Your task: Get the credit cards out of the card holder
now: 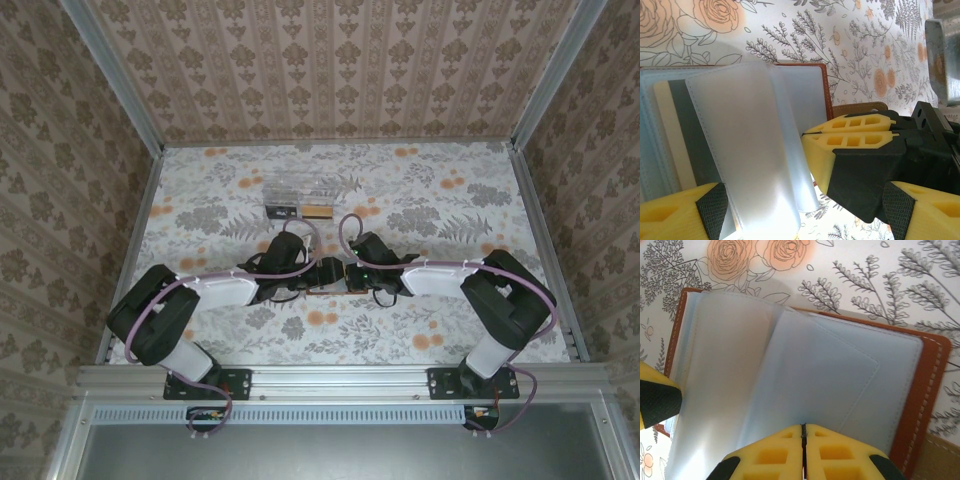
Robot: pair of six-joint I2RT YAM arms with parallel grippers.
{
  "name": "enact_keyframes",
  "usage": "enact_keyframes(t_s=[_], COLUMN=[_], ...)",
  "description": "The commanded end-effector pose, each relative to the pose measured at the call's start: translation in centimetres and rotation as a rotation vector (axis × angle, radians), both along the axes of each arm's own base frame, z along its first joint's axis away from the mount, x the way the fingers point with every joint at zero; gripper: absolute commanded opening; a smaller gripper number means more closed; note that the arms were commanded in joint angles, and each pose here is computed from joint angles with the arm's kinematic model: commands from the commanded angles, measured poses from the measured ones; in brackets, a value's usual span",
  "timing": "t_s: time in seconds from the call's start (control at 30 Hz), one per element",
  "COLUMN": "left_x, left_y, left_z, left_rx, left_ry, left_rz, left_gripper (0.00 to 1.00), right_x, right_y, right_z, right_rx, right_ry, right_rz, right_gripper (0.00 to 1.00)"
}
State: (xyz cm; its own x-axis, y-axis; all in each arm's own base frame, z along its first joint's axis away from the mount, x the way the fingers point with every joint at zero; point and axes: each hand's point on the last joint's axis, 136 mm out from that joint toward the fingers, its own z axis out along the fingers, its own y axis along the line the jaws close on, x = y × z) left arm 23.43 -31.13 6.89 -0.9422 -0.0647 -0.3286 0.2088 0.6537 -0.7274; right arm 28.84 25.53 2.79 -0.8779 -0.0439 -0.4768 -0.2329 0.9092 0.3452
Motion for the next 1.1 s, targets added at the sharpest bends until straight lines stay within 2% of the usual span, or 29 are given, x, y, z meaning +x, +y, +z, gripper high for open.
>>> enact_keyframes(t_s=[0.0, 0.3, 0.57, 1.07], left_x=[0.0, 0.0, -0.3, -0.6], left_y=[-0.4, -2.1, -5.4, -8.7], left_z=[1.0, 1.4, 3.1, 3.6], left_rx=[-0.039, -0.071, -0.104, -0.114], left_ry=[-0.015, -0.017, -0.035, -0.04], left_rz=[-0.011, -0.047, -0.111, -0.171], left_gripper=[0.85, 0.84, 0.83, 0.83], right_x=[0.1, -0.1, -0.7, -0.9], right_y=[-1.6, -5.3, -7.6, -8.7], right_z=[1.6, 1.9, 1.2, 2.9], right_rx=[-0.021, -0.052, -0.049, -0.02], right_ry=[-0.035, -0.058, -0.053, -0.089], right_rz=[-0.051, -0.143, -0.204, -0.224], right_gripper=[0.12, 0.14, 0.14, 0.15])
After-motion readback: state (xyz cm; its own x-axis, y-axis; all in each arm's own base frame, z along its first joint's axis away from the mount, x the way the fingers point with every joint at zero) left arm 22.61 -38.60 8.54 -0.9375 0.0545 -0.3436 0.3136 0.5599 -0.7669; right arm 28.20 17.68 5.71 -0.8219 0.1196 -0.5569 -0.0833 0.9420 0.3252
